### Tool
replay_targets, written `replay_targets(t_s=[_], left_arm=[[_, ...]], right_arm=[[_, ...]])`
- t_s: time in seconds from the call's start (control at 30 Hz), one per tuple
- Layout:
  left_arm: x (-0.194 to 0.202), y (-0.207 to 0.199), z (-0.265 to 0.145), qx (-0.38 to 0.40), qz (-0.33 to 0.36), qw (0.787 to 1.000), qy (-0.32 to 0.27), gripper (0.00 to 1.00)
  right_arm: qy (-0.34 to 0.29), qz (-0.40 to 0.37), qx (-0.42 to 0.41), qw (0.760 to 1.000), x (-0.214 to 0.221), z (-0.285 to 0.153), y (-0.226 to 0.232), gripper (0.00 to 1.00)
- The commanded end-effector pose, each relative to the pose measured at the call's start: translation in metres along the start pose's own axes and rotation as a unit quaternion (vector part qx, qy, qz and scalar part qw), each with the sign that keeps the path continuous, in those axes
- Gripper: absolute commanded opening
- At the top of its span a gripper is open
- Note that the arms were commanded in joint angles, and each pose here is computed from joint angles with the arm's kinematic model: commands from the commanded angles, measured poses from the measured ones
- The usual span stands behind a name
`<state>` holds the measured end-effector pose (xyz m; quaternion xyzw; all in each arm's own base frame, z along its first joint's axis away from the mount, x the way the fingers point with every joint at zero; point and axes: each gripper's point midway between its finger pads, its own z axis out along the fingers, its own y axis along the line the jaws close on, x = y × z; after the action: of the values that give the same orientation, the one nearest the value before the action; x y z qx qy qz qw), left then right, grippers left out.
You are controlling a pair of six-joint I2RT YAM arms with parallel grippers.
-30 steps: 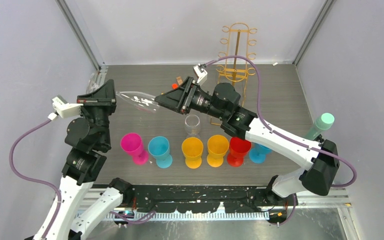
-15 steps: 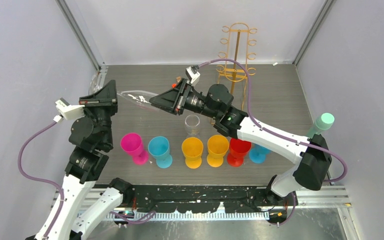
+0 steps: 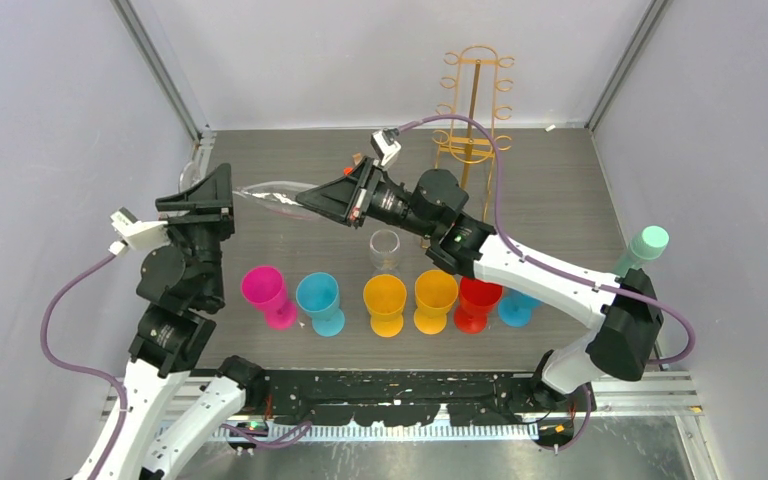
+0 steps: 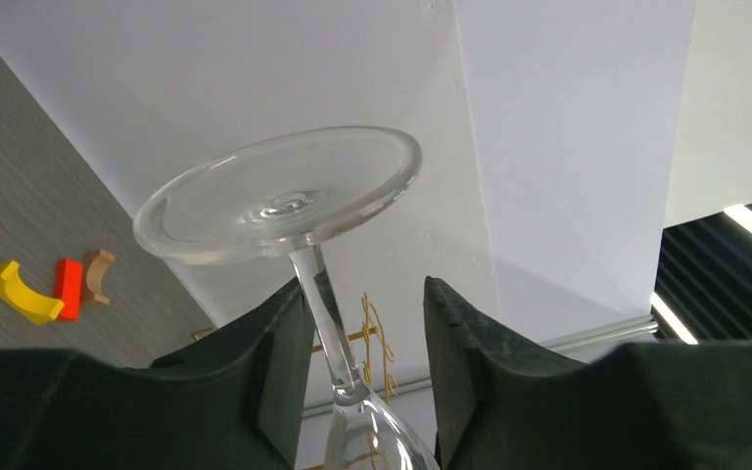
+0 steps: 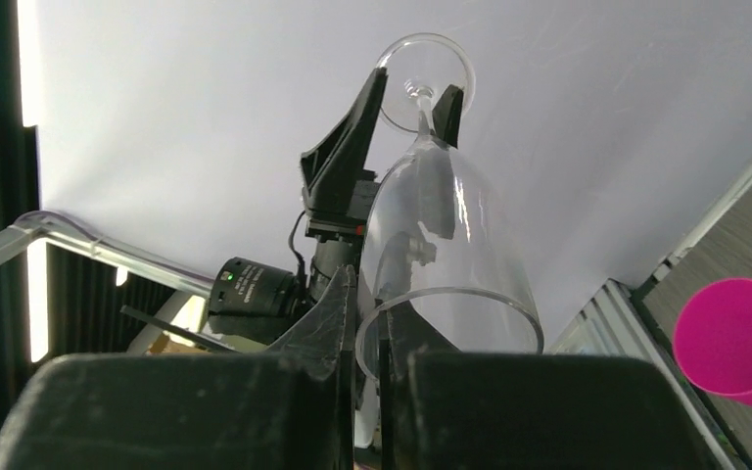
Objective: Take the wine glass off the wine glass rack
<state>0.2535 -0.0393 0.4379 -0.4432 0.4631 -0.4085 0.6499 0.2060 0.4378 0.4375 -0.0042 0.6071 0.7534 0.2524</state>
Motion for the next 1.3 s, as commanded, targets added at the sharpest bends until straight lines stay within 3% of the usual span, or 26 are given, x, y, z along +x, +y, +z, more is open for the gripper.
replay_targets(t_s=[0.0,0.13,0.3,0.47,0.67,0.97,1.27], left_arm=[[-0.005,0.007,-0.008,-0.005,0.016,1.000,0.000,0.51],[0.004,0.011,-0.012,-0.011,0.061,0.998,0.031,0.80],[0.020,0.034,-0.027,-0.032,0.161,0.981,0.099,0.99],[0.021,0.055,-0.048,-0.014,0.301,0.942,0.148,1.00],[-0.018,0.081,-0.065,-0.062,0.399,0.908,0.115,1.00],[-0.048,0.077,-0.075,-0.067,0.437,0.894,0.074,1.00],[-0.045,0.082,-0.077,-0.069,0.443,0.890,0.085,1.00]], right_arm=[[-0.048,-0.064,-0.008,0.997,-0.023,0.007,0.023,0.00],[-0.065,-0.104,0.023,0.992,-0.034,0.011,0.017,0.00],[-0.095,-0.180,0.091,0.975,-0.054,0.009,0.001,0.00],[-0.092,-0.271,0.265,0.921,-0.074,-0.011,-0.065,0.00],[0.037,-0.342,0.387,0.856,-0.057,-0.034,-0.118,0.00],[0.219,-0.415,0.484,0.738,-0.014,-0.064,-0.156,0.00],[0.322,-0.410,0.500,0.692,0.024,-0.072,-0.184,0.00]])
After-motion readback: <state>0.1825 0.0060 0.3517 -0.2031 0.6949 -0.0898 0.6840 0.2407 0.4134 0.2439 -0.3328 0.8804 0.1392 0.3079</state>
